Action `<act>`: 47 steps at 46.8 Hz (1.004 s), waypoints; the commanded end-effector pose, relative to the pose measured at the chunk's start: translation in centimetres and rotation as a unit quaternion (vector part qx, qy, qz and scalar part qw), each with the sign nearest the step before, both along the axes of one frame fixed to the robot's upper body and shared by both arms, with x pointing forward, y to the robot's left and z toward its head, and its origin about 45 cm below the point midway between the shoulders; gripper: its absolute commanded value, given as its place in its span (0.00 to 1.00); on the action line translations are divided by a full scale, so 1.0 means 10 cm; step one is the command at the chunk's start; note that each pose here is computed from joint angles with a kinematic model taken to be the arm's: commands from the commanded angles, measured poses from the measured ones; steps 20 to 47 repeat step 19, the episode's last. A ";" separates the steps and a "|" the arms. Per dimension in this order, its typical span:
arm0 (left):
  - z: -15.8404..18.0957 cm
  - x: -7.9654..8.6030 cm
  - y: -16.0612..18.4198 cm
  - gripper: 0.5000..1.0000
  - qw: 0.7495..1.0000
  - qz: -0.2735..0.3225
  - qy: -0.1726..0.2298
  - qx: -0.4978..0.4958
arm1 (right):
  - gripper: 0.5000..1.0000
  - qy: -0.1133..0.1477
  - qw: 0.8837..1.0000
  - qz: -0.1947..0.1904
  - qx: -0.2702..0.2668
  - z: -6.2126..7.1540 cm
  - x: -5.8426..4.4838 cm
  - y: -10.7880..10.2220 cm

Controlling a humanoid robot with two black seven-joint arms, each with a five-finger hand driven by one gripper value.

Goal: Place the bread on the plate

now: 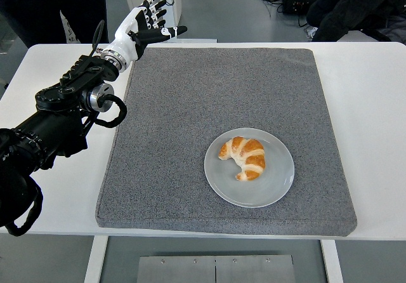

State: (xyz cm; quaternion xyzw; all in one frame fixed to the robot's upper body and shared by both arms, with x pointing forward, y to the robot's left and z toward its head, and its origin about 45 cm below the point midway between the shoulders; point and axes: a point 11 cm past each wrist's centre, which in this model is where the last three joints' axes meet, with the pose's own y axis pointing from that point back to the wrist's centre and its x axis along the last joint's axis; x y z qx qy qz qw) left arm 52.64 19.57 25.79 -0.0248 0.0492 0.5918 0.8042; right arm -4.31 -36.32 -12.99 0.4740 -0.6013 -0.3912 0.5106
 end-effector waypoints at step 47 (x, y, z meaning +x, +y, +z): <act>-0.09 -0.01 0.14 1.00 0.984 0.064 0.039 -0.160 | 1.00 0.000 1.000 -0.002 -0.001 0.00 0.00 0.00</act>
